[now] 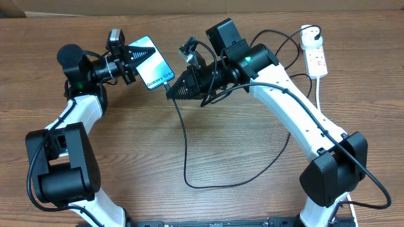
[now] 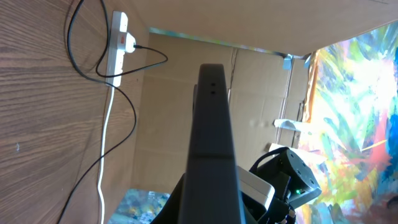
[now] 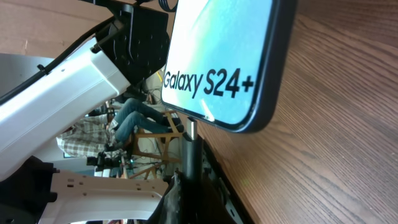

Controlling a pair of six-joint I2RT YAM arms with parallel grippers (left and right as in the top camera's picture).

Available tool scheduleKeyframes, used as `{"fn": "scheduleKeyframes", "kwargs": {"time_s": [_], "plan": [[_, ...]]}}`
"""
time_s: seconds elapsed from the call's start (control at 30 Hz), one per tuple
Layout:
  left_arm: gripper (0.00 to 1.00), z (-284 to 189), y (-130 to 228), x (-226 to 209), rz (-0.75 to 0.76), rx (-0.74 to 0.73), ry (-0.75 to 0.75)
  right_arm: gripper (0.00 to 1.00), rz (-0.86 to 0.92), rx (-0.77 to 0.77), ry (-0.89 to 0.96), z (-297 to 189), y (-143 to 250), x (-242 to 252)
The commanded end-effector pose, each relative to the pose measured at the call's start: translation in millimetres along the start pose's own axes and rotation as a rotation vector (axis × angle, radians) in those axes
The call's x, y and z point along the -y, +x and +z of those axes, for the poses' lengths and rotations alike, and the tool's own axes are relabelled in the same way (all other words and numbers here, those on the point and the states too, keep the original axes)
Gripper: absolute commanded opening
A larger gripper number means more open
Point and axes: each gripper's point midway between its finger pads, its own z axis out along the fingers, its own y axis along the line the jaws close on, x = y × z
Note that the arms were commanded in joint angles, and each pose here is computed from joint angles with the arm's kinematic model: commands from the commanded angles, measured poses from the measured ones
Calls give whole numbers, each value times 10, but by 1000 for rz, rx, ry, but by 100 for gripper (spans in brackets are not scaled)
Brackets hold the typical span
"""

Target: Plug charger to phone and switch on socket

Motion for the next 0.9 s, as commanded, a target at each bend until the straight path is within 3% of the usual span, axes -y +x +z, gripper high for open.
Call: {"fn": "scheduleKeyframes", "kwargs": {"time_s": [0.0, 0.87], "plan": [[4, 33, 60, 98, 25, -34, 0, 4, -19, -3, -9, -11, 47, -123], [4, 32, 82, 94, 34, -47, -2, 4, 15, -17, 4, 65, 37, -1]]}}
